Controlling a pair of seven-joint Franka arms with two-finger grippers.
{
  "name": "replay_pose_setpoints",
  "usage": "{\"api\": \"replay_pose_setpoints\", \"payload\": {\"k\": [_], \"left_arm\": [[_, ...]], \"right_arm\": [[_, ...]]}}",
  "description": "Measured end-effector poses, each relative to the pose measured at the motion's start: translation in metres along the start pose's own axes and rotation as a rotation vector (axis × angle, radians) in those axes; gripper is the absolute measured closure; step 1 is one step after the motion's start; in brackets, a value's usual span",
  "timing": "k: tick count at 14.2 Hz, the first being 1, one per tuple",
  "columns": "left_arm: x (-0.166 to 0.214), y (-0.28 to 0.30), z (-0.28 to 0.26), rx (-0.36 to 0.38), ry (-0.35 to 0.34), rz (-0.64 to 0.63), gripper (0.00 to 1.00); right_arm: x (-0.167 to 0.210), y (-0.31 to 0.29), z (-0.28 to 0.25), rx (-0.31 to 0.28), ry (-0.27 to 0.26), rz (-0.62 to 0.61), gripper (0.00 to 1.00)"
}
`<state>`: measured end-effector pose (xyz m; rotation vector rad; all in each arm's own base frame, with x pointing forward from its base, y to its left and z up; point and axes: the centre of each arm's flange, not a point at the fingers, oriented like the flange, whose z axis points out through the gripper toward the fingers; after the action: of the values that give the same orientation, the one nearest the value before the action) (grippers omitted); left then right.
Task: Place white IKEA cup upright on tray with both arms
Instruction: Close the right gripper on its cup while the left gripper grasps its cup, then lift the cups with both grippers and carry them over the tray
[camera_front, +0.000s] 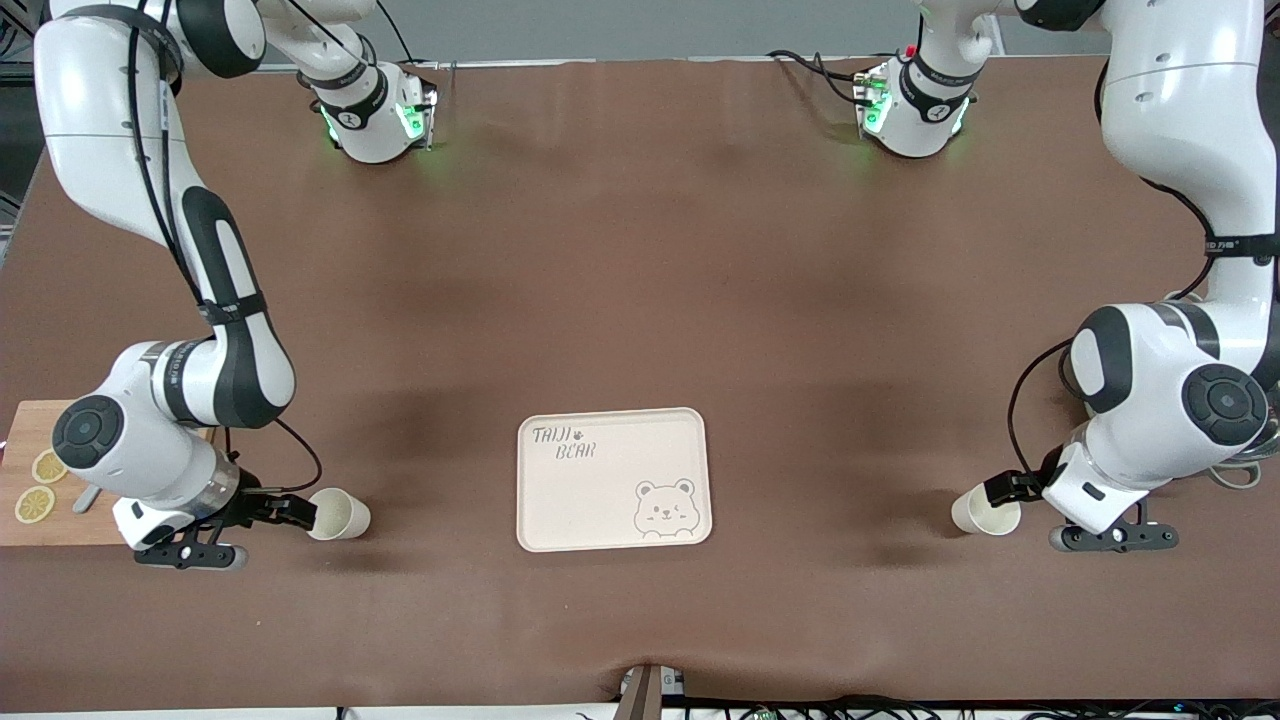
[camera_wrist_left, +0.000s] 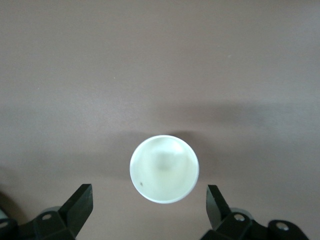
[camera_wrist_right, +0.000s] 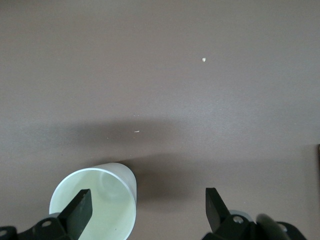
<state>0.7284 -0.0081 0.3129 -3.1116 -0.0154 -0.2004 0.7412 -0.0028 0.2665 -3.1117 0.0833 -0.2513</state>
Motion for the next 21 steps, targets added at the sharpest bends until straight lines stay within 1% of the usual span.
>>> {"api": "replay_pose_setpoints", "payload": {"k": [4,7,9,13,15,16,17,18,19,21], "left_arm": [[-0.001,-0.011,0.029,0.003,0.002,-0.008,0.00],[-0.003,-0.014,0.053,0.005,-0.003,-0.013,0.00],[-0.005,-0.015,0.070,0.006,-0.008,-0.013,0.00],[-0.010,-0.018,0.102,0.008,-0.012,-0.017,0.00],[-0.011,-0.025,0.106,0.009,-0.013,-0.026,0.00],[-0.010,-0.028,0.105,0.009,-0.011,-0.031,0.08],[-0.010,-0.032,0.104,0.010,-0.009,-0.036,0.19],[-0.009,-0.037,0.103,0.011,-0.006,-0.042,0.29],[-0.008,-0.039,0.102,0.011,-0.002,-0.046,0.41],[-0.005,-0.040,0.098,0.008,0.006,-0.056,0.59]], "right_arm": [[-0.004,-0.001,0.015,0.000,-0.017,-0.002,0.00],[-0.006,-0.002,0.039,0.001,-0.001,-0.002,0.00],[-0.008,-0.002,0.049,0.001,-0.001,-0.003,0.00],[-0.009,-0.002,0.052,0.001,-0.003,-0.003,0.00],[-0.009,-0.003,0.052,0.001,-0.003,-0.004,0.01],[-0.009,-0.004,0.052,0.002,-0.003,-0.004,0.04],[-0.009,-0.004,0.052,0.002,-0.004,-0.005,0.14],[-0.009,-0.005,0.052,0.002,-0.004,-0.006,0.25],[-0.009,-0.006,0.052,0.003,-0.004,-0.007,0.36],[-0.009,-0.008,0.052,0.004,-0.004,-0.009,0.57]]}}
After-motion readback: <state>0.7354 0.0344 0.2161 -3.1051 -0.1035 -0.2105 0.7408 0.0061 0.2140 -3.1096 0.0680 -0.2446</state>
